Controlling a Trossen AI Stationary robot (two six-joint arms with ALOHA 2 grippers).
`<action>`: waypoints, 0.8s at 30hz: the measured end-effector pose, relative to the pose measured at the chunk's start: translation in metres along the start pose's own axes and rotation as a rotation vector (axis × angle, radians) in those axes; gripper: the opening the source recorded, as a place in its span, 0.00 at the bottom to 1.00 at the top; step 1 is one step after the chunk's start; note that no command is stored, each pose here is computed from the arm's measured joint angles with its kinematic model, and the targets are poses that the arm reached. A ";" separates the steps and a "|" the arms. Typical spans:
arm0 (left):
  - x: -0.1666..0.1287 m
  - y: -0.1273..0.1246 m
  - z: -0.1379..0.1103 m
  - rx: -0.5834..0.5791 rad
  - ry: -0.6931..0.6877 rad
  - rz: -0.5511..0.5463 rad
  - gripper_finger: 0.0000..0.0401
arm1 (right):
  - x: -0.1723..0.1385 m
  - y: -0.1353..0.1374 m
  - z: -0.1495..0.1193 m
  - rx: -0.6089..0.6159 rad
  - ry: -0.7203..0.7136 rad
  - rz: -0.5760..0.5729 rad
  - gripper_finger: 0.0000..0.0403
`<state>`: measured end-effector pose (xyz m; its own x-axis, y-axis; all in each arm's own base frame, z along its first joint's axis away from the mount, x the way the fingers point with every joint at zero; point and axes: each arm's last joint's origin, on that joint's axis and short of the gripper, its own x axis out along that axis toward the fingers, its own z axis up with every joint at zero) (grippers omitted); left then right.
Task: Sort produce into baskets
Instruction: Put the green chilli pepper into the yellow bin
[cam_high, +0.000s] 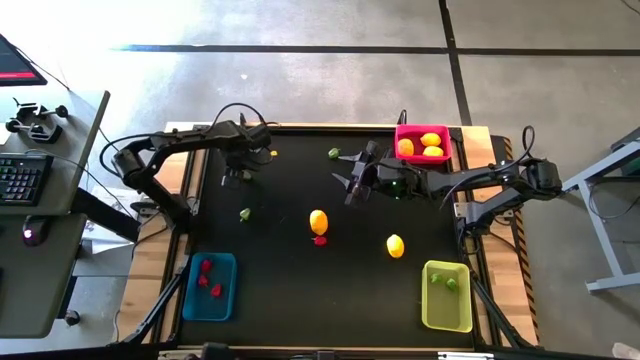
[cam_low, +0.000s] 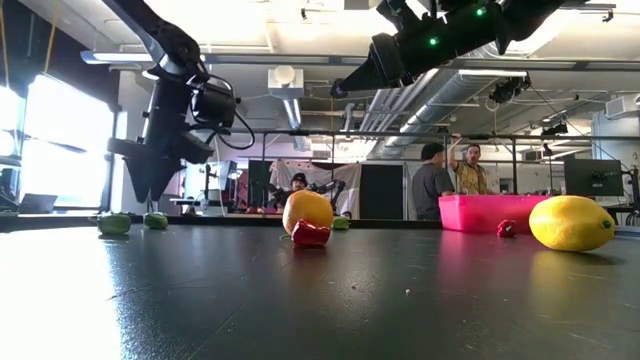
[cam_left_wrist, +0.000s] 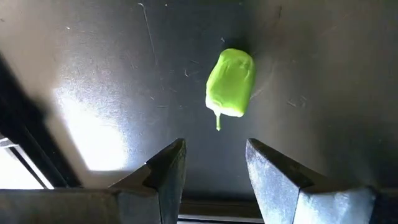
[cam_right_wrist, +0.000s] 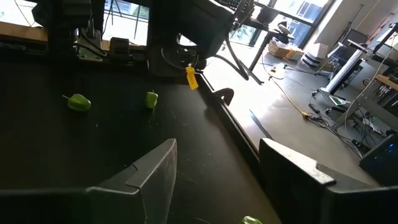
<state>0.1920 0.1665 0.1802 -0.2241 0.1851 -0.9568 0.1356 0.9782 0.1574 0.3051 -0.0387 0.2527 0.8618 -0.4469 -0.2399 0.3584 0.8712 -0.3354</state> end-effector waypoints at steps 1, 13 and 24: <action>0.000 0.001 -0.001 0.001 0.000 -0.001 0.39 | 0.000 0.000 0.000 0.000 0.000 0.000 0.55; 0.024 -0.007 -0.005 0.033 0.028 0.030 0.35 | 0.000 0.000 0.000 0.000 0.000 0.000 0.55; 0.024 -0.005 -0.002 0.001 -0.025 0.030 0.20 | 0.000 0.000 0.000 0.000 0.000 0.000 0.55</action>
<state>0.1839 0.1659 0.1565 -0.1955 0.2123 -0.9574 0.1431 0.9720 0.1863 0.3051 -0.0387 0.2527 0.8619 -0.4470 -0.2396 0.3585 0.8711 -0.3356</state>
